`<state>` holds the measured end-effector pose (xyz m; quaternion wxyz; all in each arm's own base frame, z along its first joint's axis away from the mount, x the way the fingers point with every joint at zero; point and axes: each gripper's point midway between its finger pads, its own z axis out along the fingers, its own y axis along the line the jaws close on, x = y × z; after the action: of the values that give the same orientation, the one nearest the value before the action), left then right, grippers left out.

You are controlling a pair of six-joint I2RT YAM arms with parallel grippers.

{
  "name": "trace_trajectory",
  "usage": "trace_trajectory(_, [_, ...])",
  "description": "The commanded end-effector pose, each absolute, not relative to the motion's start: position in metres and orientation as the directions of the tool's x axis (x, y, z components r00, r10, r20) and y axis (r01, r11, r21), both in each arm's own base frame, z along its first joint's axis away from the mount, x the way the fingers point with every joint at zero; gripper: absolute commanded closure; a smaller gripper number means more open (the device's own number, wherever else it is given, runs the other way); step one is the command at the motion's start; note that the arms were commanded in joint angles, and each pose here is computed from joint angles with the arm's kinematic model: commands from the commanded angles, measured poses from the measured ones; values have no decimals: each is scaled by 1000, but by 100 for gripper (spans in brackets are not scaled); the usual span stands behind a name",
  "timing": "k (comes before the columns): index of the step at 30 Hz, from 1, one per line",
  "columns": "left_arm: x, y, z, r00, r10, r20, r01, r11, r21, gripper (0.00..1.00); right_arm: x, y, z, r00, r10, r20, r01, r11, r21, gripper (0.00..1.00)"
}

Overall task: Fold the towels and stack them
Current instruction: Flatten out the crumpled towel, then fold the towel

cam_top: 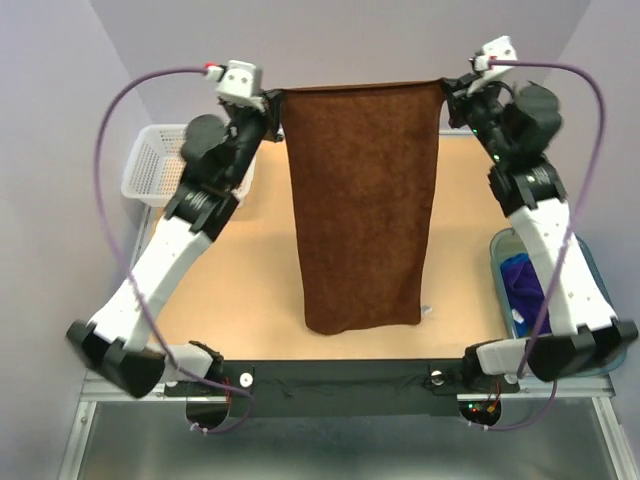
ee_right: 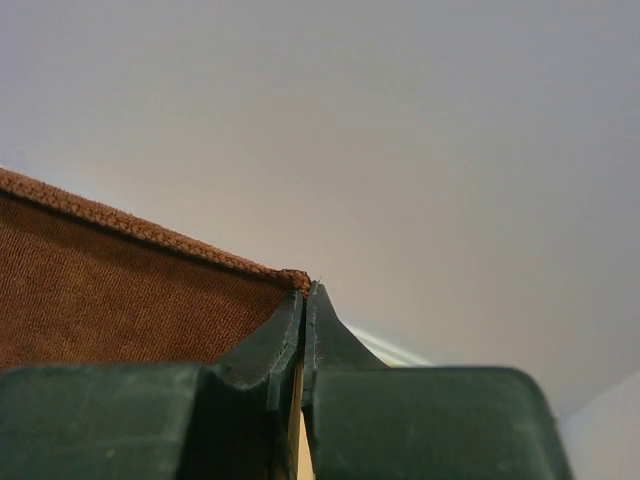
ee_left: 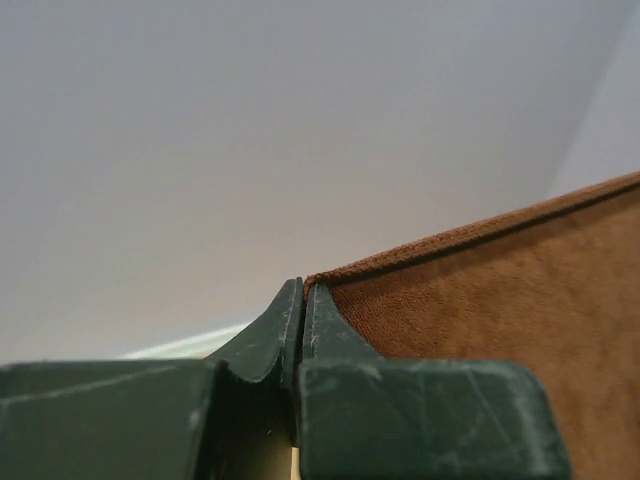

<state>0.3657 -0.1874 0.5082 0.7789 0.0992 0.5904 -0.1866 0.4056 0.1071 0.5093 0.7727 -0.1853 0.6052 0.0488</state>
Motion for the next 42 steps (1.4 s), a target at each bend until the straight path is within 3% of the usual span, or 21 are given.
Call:
trace_trajectory(1, [455,-169,429,107,-106,-989,212,974,-81,100,475,82,451,122,-210,-970,-146,963,-227,99])
trace_trajectory(3, [496,-166,387,32,-105,-994,170,980,-99,100,498,82,439,127,-213,-969,-113,967,-228,100])
trace_trajectory(7, [545,-173,355,-14,-103,-995,160,982,-104,100,549,84,394,88,-245,-966,-84,964,-252,100])
trace_trajectory(12, [578,-186,342,-16,-83,-996,194,977,-85,100,587,91,343,34,-288,-957,-102,952,-290,100])
trace_trajectory(16, [584,-186,326,-40,-75,-996,204,975,-82,100,588,98,311,-4,-324,-946,-159,934,-320,99])
trace_trajectory(22, [562,-185,308,-91,-62,-994,240,967,-83,100,568,97,276,-66,-363,-930,-208,916,-343,100])
trace_trajectory(27, [530,-196,269,-238,-95,-967,304,938,-167,100,530,93,250,-139,-320,-937,-233,930,-283,100])
trace_trajectory(35, [461,-202,213,-460,-160,-874,279,908,-313,100,469,103,197,-364,-181,-914,-294,953,-72,100])
trace_trajectory(42, [406,-205,167,-604,-197,-772,222,889,-401,100,425,94,163,-554,-13,-832,-162,982,93,100])
